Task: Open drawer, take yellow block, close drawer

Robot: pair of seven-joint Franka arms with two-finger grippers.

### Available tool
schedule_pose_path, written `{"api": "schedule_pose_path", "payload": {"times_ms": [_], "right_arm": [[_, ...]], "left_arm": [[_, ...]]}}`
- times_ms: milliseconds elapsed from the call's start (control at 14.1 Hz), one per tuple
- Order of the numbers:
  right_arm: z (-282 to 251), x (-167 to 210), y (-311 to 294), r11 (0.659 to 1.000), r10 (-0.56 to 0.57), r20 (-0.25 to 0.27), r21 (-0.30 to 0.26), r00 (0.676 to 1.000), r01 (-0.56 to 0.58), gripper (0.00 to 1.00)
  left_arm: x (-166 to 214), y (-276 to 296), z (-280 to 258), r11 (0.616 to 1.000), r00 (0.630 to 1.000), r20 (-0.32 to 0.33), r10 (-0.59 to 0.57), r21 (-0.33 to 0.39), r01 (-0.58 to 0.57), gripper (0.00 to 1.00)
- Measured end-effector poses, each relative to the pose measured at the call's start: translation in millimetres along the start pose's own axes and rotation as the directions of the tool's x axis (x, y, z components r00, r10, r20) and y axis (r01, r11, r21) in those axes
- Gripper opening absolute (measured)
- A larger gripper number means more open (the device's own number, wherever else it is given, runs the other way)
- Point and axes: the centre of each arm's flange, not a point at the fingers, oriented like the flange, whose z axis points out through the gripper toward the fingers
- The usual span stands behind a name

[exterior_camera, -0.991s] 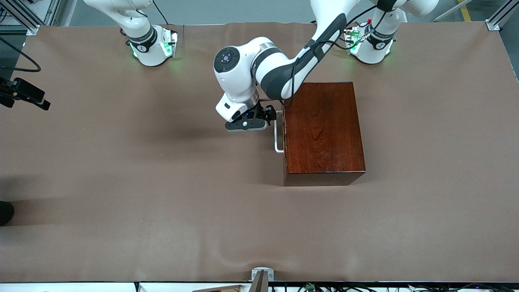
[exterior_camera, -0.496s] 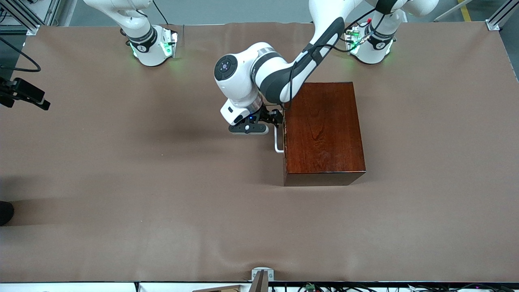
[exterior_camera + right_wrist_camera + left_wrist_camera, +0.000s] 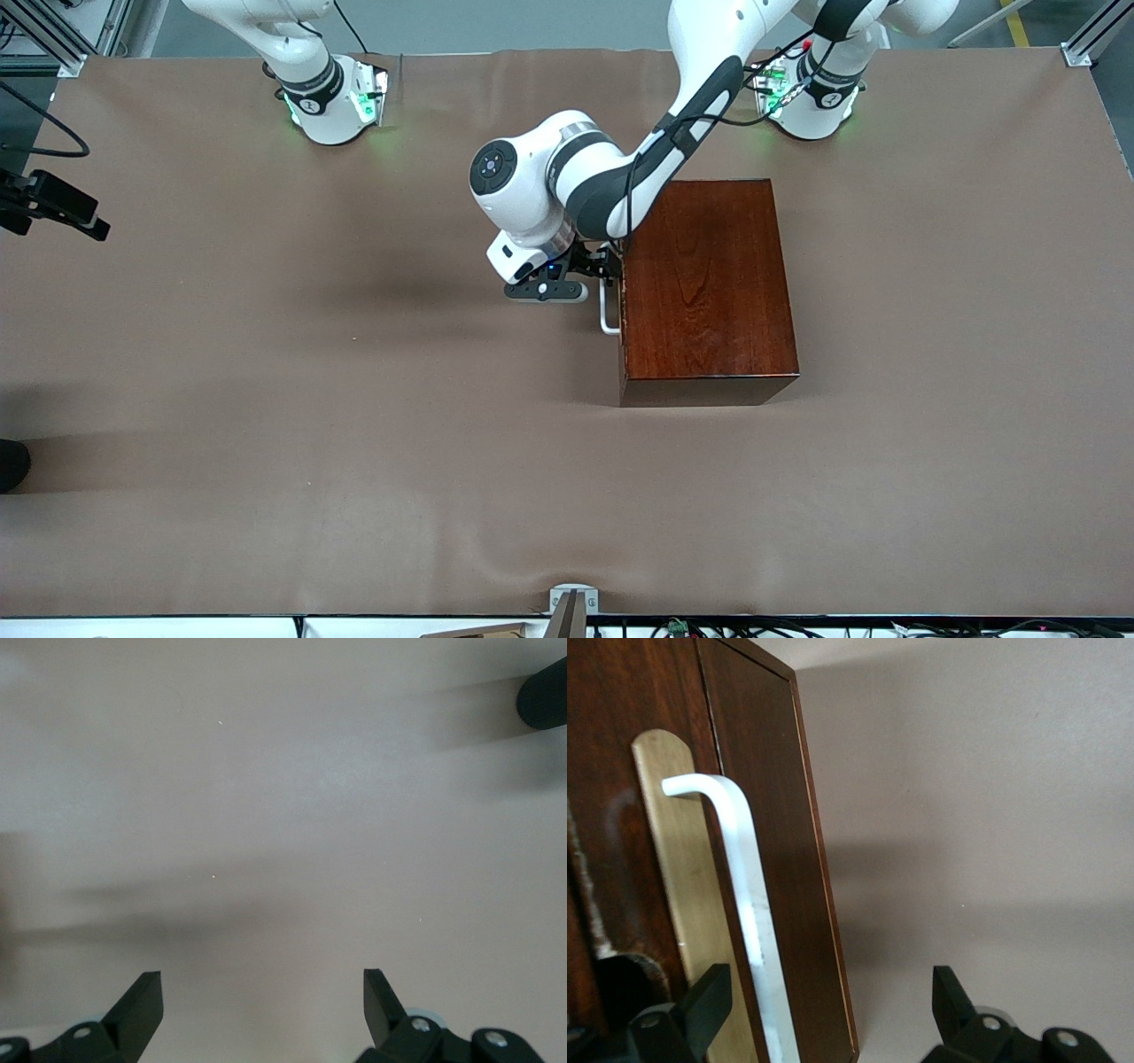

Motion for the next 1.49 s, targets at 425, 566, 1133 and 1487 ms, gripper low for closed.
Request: {"api": "schedule_pose_path", "payload": {"times_ms": [425, 566, 1133, 1487], "right_arm": [[0.0, 0.0, 0.1, 1.0, 0.0, 0.0, 0.0, 1.0, 0.0, 1.0], [0.0, 0.0, 0.1, 1.0, 0.0, 0.0, 0.0, 1.0, 0.0, 1.0], [0.0, 0.0, -0.1, 1.0, 0.0, 0.0, 0.0, 1.0, 0.0, 1.0], [0.0, 0.0, -0.1, 1.0, 0.0, 0.0, 0.0, 1.0, 0.0, 1.0]], "left_arm": [[1.0, 3.9, 9.5, 1.0, 1.0, 0.003, -0.006, 0.0, 0.006, 1.0], [3.3, 6.4, 6.9, 0.999, 0.999, -0.016, -0.04, -0.024, 0.04, 1.0], [6.2, 13.0, 2.0, 0.989, 0.991, -0.047, -0.127, -0.079, 0.123, 1.0], [0.0, 34.2, -8.6, 0.974, 0.985, -0.081, -0.152, -0.182, 0.135, 1.0]]}}
